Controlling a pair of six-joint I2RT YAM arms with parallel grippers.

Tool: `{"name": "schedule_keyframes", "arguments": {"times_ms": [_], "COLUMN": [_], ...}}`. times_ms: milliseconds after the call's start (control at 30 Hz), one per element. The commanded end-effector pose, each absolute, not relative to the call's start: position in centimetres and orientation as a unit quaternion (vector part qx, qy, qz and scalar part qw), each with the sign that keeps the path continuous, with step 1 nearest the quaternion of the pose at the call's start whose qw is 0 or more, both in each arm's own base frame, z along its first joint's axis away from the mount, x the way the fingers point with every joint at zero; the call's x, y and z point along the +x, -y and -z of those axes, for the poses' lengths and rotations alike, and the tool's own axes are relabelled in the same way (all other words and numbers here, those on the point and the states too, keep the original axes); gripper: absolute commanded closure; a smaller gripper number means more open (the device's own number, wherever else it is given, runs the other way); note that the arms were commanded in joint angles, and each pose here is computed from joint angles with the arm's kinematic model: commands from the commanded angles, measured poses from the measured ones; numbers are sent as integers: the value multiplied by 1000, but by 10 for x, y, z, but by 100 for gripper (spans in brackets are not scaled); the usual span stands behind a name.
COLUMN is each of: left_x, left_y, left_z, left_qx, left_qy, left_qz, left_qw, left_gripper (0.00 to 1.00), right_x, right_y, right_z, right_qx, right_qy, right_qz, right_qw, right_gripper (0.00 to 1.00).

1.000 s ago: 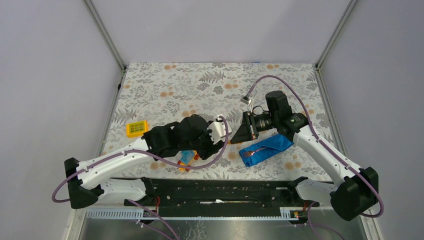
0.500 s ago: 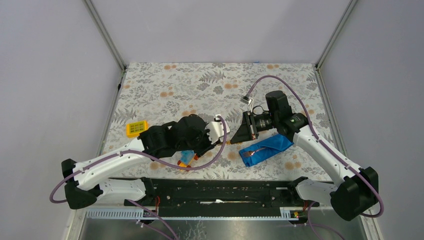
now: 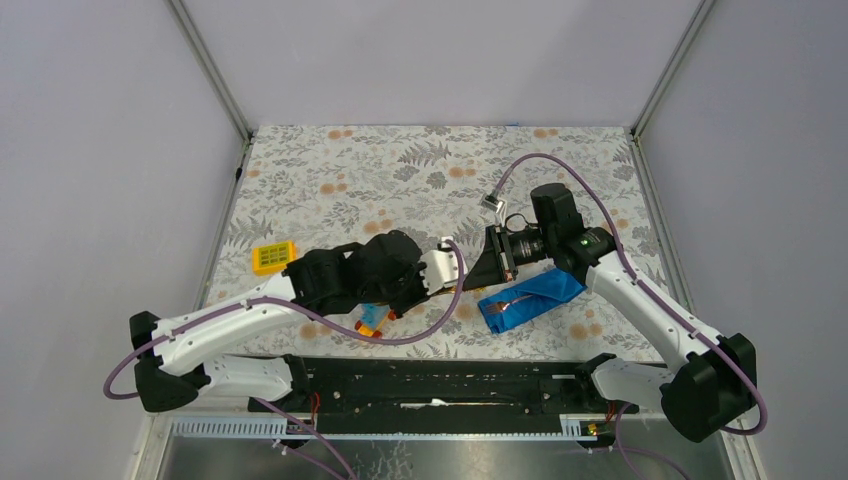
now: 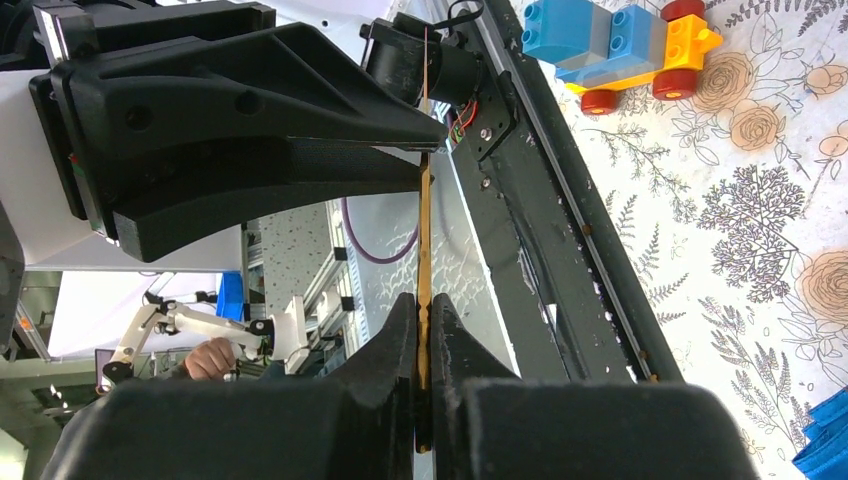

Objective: Fold the napkin into a case and place the utensils inside
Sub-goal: Pass from the right arm to the left

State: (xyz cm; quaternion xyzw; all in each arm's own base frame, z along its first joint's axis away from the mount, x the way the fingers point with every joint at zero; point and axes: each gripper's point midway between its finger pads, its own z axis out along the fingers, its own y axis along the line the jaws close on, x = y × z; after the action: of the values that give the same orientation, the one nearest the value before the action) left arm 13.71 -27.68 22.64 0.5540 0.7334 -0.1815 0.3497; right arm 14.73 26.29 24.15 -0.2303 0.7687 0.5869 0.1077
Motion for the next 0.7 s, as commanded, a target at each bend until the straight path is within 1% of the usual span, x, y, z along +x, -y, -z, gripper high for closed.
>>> {"name": "schedule_keyframes", "arguments": {"times_ms": [0, 67, 200, 400, 600, 633, 667], "left_x": [141, 141, 139, 141, 142, 142, 142], "left_y": [295, 295, 297, 297, 292, 291, 288], "left_z": [-254, -252, -250, -249, -245, -245, -245], "left_qx": [552, 558, 568, 575, 579, 578, 578], "left_qy": [-711, -710, -706, -702, -705, -706, -707], "left_qz": [201, 196, 190, 182, 170, 167, 164], "left_qw": [387, 382, 378, 378, 373, 374, 374], "left_gripper": [75, 75, 70, 69, 85, 88, 93], "right_x": [140, 140, 140, 139, 139, 139, 140], "right_y": [-263, -263, -263, -263, -263, -263, -263], "right_z": [-260, -258, -256, -256, -256, -256, -256], "right_qx": [-251, -251, -250, -249, -248, -247, -245], "right_qy": [-745, -745, -746, -746, -747, -747, -748], "right_qz": [-607, -607, -607, -607, -607, -606, -605], "right_qw": [118, 116, 114, 113, 114, 115, 116], "right_gripper": [100, 100, 100, 100, 100, 100, 100]}}
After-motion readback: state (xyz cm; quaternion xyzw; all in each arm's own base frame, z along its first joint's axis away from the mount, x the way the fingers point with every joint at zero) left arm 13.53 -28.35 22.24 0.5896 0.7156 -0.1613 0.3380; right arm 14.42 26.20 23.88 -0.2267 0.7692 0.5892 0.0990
